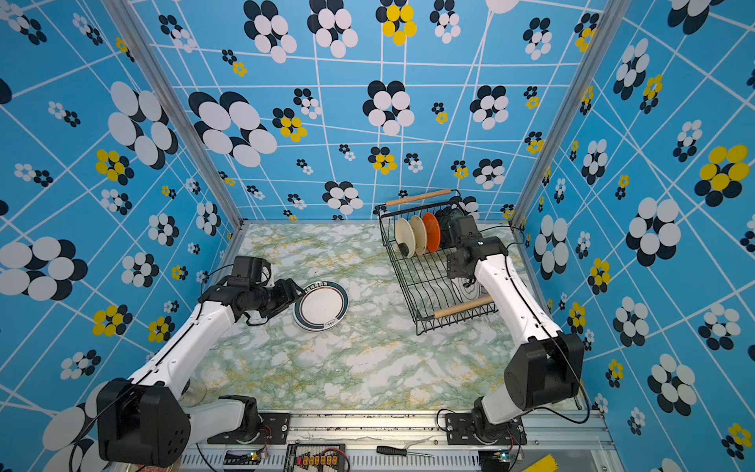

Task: Unload the plates from the dish rack
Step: Place the plate among the plates, then pick up the plate from the dish rack, then place the plate among the plates.

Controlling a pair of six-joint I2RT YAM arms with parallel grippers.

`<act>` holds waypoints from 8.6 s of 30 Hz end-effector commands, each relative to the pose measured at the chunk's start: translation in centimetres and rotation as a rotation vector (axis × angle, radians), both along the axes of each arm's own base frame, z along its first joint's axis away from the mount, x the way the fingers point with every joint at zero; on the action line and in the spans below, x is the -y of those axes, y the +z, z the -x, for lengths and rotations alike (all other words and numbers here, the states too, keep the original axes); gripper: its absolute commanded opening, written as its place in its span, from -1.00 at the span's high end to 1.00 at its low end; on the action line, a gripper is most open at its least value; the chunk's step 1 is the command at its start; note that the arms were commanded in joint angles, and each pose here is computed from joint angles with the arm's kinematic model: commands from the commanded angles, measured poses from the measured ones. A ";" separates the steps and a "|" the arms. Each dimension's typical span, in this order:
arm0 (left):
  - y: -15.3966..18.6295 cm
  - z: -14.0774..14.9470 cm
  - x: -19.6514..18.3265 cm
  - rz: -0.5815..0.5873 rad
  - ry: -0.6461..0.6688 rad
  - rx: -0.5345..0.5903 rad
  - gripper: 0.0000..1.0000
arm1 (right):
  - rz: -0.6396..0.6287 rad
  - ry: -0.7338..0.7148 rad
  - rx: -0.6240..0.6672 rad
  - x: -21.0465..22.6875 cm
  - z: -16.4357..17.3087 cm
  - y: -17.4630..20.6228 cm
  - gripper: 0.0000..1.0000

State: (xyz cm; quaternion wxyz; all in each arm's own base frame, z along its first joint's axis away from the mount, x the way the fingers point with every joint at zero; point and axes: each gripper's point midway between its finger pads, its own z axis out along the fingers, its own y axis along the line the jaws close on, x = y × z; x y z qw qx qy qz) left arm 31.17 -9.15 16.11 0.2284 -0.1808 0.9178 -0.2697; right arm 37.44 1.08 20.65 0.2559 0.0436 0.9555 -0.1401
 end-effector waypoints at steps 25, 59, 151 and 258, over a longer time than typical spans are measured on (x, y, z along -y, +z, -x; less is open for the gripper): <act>4.4 -0.9 0.1 -0.051 -0.076 0.206 -0.84 | -0.051 0.038 -0.146 0.9 -1.9 -5.9 -0.19; 2.7 -1.3 -1.8 -0.095 0.038 0.184 -0.98 | -0.038 0.045 -0.109 2.8 -1.4 -6.8 0.79; 8.5 -3.3 14.8 0.381 -0.424 0.289 0.05 | -1.482 0.447 0.033 -31.9 3.1 5.7 0.65; -7.9 0.2 -1.0 -0.088 0.042 -0.220 0.51 | -0.571 0.224 0.163 -14.5 3.4 4.6 -0.99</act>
